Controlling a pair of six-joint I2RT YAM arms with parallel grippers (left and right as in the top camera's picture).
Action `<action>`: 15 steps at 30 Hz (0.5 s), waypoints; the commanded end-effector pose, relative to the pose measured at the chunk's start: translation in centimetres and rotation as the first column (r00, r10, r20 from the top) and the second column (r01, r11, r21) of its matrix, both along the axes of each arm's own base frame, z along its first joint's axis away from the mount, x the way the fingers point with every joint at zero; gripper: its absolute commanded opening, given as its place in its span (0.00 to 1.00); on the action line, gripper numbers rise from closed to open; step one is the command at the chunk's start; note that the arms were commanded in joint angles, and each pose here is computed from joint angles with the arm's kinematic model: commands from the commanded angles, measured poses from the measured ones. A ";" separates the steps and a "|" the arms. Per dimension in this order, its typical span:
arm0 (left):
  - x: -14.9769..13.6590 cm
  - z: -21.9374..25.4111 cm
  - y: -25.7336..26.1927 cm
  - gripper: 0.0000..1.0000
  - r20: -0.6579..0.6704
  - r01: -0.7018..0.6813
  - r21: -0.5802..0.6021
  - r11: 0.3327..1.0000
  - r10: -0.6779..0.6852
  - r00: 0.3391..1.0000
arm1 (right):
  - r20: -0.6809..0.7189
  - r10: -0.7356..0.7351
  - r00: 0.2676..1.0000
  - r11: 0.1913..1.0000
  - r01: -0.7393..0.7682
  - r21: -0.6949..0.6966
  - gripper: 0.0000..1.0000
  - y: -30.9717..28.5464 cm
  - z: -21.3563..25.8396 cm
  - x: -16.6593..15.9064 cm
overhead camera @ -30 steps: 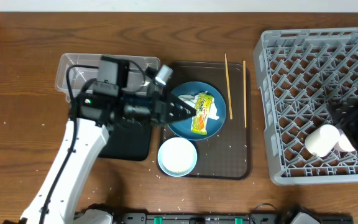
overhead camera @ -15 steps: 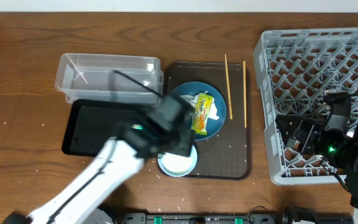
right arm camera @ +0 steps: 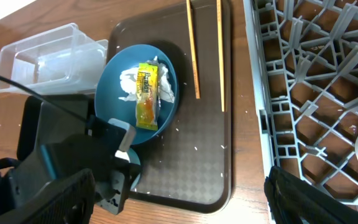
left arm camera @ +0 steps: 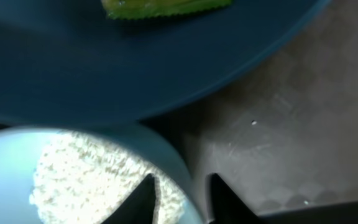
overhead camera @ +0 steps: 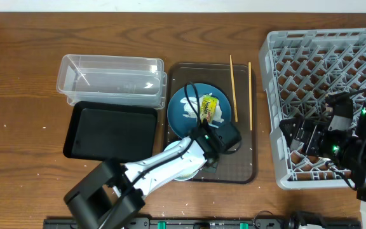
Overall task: Sort waste into correct bins and load items into the dishwasher rack
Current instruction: 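Grasp the light blue bowl and lift it toward the black tray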
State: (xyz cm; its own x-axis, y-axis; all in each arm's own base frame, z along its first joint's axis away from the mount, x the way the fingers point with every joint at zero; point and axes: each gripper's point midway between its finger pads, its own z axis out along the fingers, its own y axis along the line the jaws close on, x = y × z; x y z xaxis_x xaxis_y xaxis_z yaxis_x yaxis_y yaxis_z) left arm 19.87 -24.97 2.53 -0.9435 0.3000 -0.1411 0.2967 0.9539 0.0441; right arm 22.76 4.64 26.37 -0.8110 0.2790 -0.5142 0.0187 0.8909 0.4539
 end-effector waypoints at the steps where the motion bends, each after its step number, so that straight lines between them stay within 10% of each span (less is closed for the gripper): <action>1: 0.2 -0.5 0.5 0.19 0.016 -0.021 0.029 0.999 0.021 1.000 | -0.006 0.000 1.000 1.000 0.000 0.000 0.86 0.1 0.0 0.2; 15: -1.4 1.1 0.2 0.06 -0.038 -0.008 0.000 1.000 0.008 0.999 | -0.020 0.000 1.000 1.000 0.000 0.001 0.86 0.1 -0.3 0.3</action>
